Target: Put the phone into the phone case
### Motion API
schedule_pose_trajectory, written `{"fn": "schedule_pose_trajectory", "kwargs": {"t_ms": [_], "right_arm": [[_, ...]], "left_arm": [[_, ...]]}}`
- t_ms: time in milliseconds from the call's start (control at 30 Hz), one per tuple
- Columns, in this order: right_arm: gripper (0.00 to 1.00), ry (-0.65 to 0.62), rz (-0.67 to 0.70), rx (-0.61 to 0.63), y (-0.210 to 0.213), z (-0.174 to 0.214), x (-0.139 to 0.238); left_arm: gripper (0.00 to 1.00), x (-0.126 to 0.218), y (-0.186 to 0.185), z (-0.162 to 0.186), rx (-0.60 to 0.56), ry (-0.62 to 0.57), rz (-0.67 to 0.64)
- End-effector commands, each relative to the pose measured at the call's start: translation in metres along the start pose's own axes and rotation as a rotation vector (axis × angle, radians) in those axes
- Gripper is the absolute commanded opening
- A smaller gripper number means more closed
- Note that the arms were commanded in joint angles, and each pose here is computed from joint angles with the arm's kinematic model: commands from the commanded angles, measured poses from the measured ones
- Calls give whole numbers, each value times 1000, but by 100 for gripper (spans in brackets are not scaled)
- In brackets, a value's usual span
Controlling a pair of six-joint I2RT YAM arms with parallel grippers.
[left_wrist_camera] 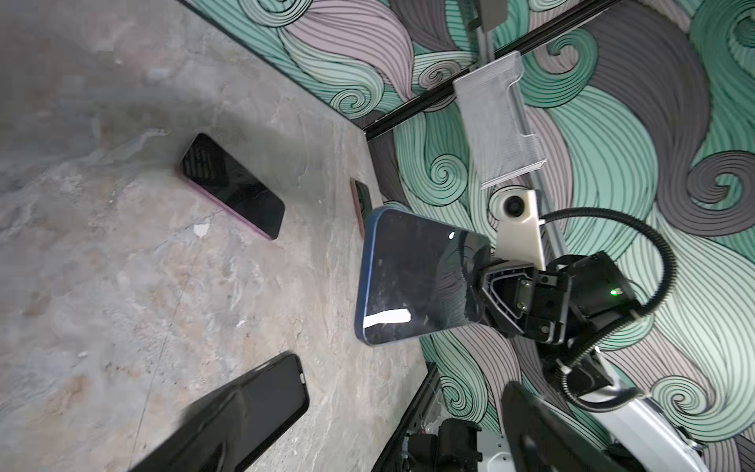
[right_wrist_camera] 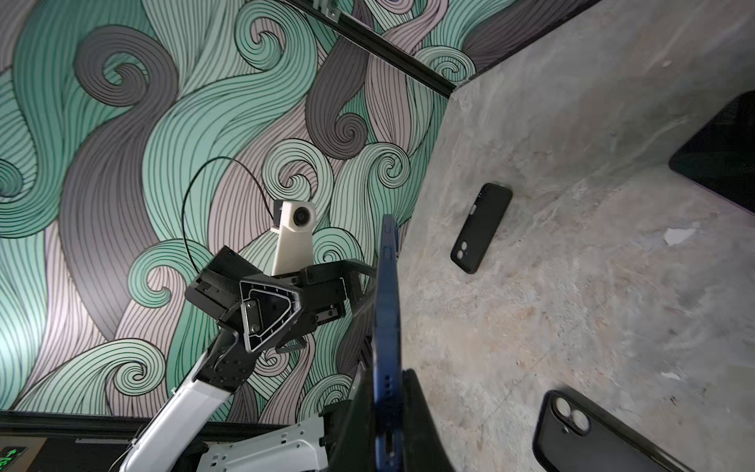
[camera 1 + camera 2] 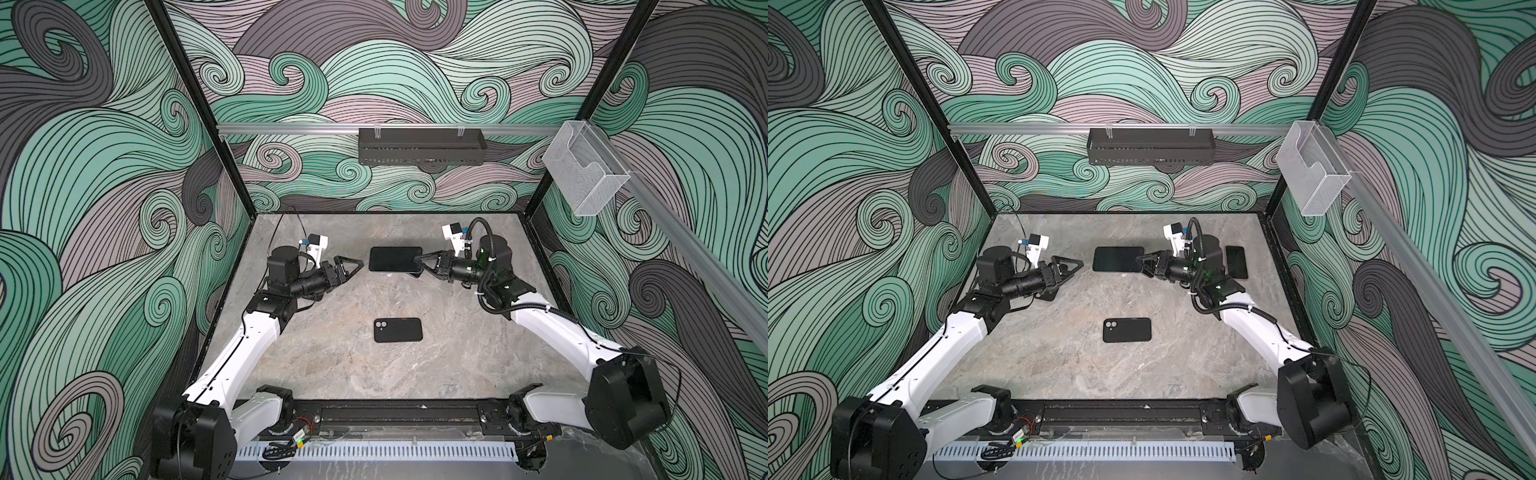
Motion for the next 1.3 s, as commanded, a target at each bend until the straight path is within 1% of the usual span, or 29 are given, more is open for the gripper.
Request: {"fn": "schedule_pose_trajectory", "kwargs": {"t_ms": [0,200,333,433,600,867,967,1067,1167,1267], "right_arm": [[0,46,48,56,4,4,10],[0,164,93,29,-7,33,17],[0,254,124,-3,-18,56,21],[0,321,141,-30,-27,74,24],[0,356,150,-77,-40,95,25],[0,388,175,-133,-63,120,19],[0,396,174,-144,-70,125,15],[0,405,172,-156,-76,128,11],[0,404,168,-162,-80,129,7],[0,406,165,-170,-84,129,3]], "left_arm": [[98,1,24,17,-23,46,-125],[98,-3,53,41,23,85,-189],[99,-9,76,60,19,120,-282],[99,-18,86,74,12,151,-319],[97,-38,99,92,0,200,-353],[83,-63,119,109,24,269,-370],[78,-71,125,114,33,300,-366],[76,-77,128,118,41,314,-356],[73,-81,137,122,58,327,-375],[68,-84,142,124,69,334,-378]]}}
Point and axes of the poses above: each gripper's point midway between its finger pads, its own x axis back along the fingers, its own y axis along the line the jaws close on, z = x × y, the point moved 4 cm from there along x, back along the fingers, and after that the axes turned 12 degrees about x, right-handed, at the moved point
